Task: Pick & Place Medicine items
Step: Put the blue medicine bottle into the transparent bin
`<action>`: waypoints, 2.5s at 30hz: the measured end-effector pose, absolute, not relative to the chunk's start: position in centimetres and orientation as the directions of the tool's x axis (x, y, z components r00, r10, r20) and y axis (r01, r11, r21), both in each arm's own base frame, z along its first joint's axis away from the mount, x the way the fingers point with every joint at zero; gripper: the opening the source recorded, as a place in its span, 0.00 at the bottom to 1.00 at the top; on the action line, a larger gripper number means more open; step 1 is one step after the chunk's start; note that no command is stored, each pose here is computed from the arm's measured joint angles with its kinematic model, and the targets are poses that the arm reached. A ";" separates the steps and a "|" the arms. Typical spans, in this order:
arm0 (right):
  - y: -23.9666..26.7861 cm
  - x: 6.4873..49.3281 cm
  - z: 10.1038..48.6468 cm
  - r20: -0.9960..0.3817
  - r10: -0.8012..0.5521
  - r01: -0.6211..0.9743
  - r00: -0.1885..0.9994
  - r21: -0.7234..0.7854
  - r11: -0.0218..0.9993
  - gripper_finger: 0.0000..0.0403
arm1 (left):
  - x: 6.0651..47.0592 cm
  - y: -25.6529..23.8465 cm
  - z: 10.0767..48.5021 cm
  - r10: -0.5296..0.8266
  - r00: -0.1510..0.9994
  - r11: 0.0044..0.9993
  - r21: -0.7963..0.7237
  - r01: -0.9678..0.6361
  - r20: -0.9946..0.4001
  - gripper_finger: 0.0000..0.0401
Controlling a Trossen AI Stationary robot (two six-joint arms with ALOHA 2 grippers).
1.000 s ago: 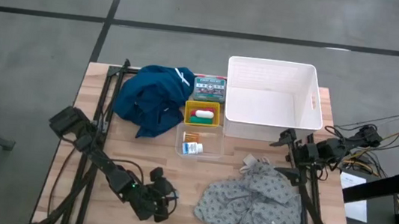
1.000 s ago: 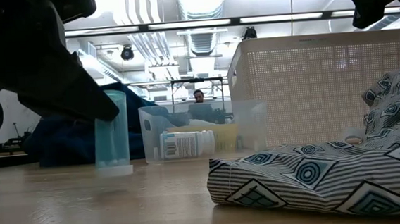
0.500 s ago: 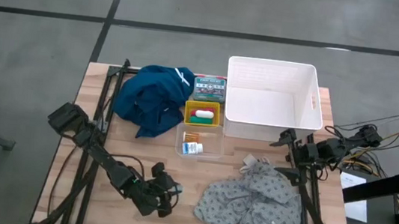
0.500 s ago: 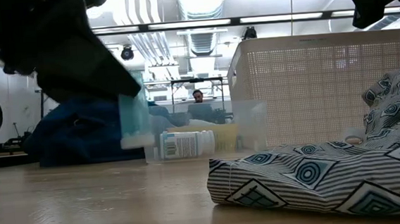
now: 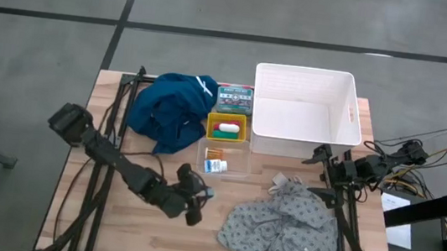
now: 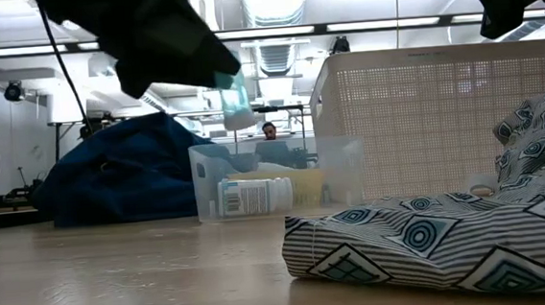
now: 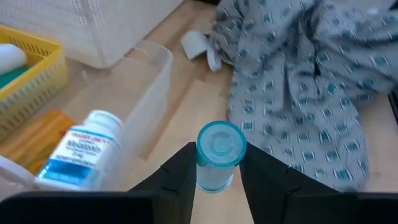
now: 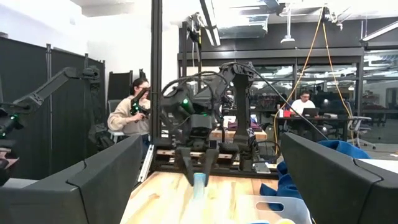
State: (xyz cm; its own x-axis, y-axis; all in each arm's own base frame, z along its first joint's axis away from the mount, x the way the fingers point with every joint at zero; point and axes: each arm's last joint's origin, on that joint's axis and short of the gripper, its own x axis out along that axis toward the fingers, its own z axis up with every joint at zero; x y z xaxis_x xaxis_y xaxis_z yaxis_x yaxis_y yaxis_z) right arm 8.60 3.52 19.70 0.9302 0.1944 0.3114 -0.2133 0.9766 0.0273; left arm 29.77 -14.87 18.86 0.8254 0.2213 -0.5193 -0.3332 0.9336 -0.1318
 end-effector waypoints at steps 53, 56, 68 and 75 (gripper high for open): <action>3.5 8.6 19.7 0.311 0.195 -0.213 0.930 0.027 0.977 0.94 | 34.5 0.9 20.1 0.207 0.841 0.913 -0.210 -0.350 -0.499 0.29; 3.5 8.6 19.7 0.311 0.194 -0.213 0.930 0.027 0.977 0.94 | 34.8 0.9 19.3 0.207 0.832 0.913 -0.203 -0.353 -0.515 0.29; 3.5 8.6 19.7 0.312 0.194 -0.213 0.930 0.027 0.977 0.94 | 37.2 1.2 17.8 0.213 0.775 0.927 -0.127 -0.352 -0.595 0.29; 3.5 8.6 19.7 0.312 0.195 -0.214 0.930 0.028 0.977 0.94 | 37.2 1.3 16.9 0.213 0.748 0.926 -0.115 -0.360 -0.629 0.29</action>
State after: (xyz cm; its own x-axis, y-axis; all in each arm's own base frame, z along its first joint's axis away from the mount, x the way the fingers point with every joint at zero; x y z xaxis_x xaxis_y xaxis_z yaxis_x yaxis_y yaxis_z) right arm 8.59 3.52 19.70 0.9299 0.1947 0.3120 -0.2137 0.9765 0.0277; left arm 37.17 1.25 16.93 0.7479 0.2131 -0.6287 -0.3604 0.9257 -0.1150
